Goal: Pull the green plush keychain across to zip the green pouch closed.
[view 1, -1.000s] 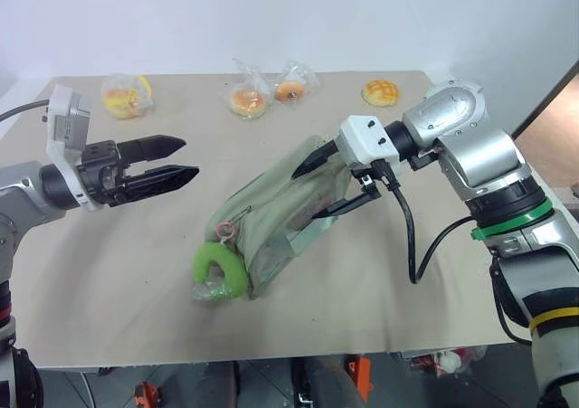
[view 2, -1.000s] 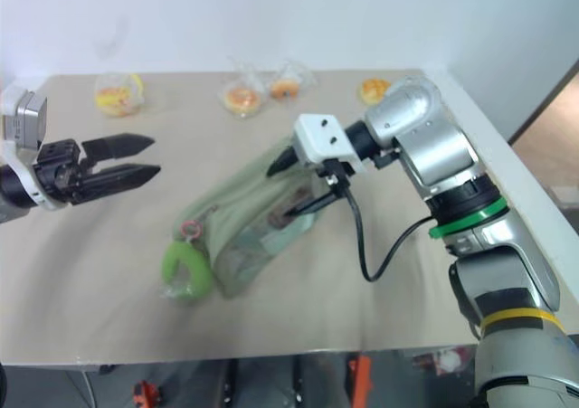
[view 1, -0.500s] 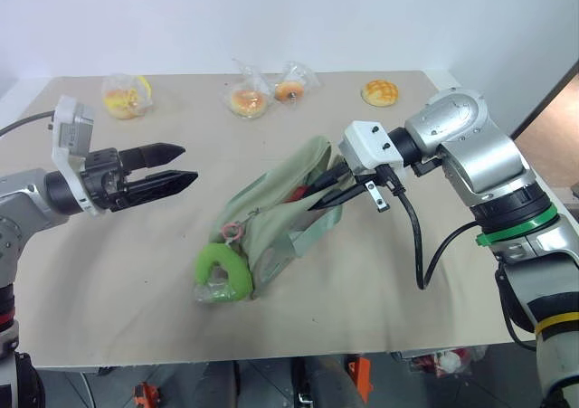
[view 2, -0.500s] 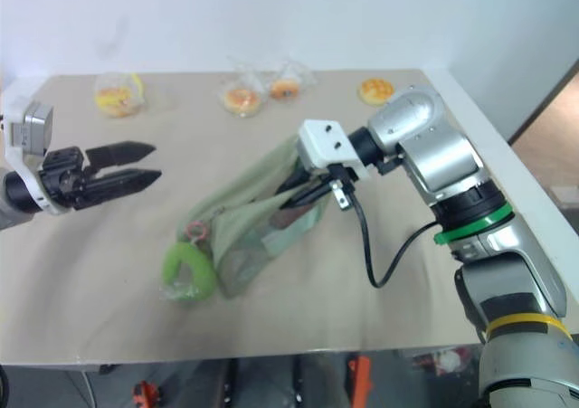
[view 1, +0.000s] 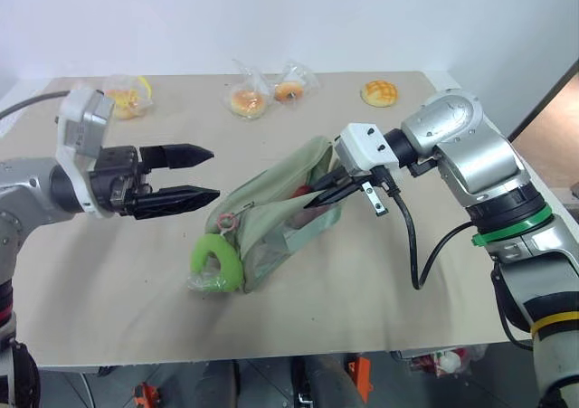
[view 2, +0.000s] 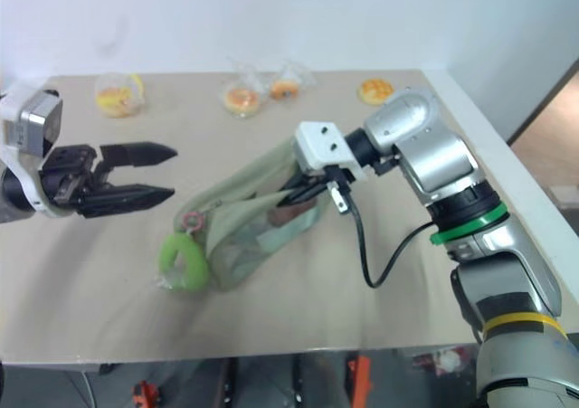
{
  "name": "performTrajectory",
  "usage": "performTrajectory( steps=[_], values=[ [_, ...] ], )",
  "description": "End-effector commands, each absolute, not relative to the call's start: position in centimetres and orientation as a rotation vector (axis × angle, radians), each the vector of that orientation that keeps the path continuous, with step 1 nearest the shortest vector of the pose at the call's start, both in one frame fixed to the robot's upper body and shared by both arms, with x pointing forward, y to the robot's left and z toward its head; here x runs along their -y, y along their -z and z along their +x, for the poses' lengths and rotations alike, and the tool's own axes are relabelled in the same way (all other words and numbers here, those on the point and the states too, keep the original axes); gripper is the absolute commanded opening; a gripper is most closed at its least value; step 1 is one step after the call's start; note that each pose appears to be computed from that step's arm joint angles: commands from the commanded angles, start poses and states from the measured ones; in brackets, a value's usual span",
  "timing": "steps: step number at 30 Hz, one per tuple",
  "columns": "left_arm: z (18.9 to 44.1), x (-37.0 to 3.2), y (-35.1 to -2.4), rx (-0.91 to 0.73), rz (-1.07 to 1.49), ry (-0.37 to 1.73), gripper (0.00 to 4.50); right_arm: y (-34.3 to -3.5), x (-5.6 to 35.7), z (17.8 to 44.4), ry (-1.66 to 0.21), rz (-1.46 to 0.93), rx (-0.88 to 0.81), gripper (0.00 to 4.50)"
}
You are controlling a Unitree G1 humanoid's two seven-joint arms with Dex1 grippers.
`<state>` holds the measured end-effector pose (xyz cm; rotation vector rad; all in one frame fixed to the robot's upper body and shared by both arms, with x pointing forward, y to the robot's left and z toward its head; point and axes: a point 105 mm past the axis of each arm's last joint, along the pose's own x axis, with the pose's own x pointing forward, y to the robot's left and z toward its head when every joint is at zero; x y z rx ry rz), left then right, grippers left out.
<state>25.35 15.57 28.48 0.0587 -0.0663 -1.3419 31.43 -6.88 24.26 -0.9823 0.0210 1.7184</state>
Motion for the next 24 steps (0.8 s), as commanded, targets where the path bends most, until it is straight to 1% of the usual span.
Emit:
performTrajectory(
  steps=[1,4,6,8,9,12,16,20,24],
  values=[
    [24.9,-16.2,-30.6,0.135,0.092,1.326,4.09,-24.7,7.9,32.7,-1.665,-1.058,-0.066,0.09],
    [25.1,-17.1,-32.1,0.182,0.090,1.286,4.09,-25.8,8.8,35.9,-1.488,-1.116,-0.138,0.09],
    [25.2,-17.5,-32.5,0.196,0.085,1.268,4.09,-26.6,9.1,37.3,-1.409,-1.134,-0.158,0.09],
    [25.2,-18.0,-32.6,0.202,0.078,1.243,4.09,-28.1,8.7,38.6,-1.315,-1.129,-0.156,0.09],
    [25.2,-18.2,-32.5,0.201,0.071,1.232,4.09,-28.9,8.4,38.9,-1.296,-1.113,-0.147,0.09],
    [25.2,-18.6,-31.8,0.186,0.057,1.208,4.09,-29.8,7.6,38.3,-1.323,-1.074,-0.150,0.09],
    [25.3,-19.0,-30.8,0.174,0.024,1.177,4.09,-29.7,6.3,36.7,-1.381,-1.073,-0.151,0.09],
    [25.2,-19.2,-30.6,0.175,0.010,1.165,4.09,-29.9,5.5,35.7,-1.397,-1.064,-0.144,0.09],
    [25.3,-19.7,-30.7,0.175,0.008,1.140,4.09,-30.5,3.1,36.0,-1.362,-0.950,-0.140,0.09]
  ],
)
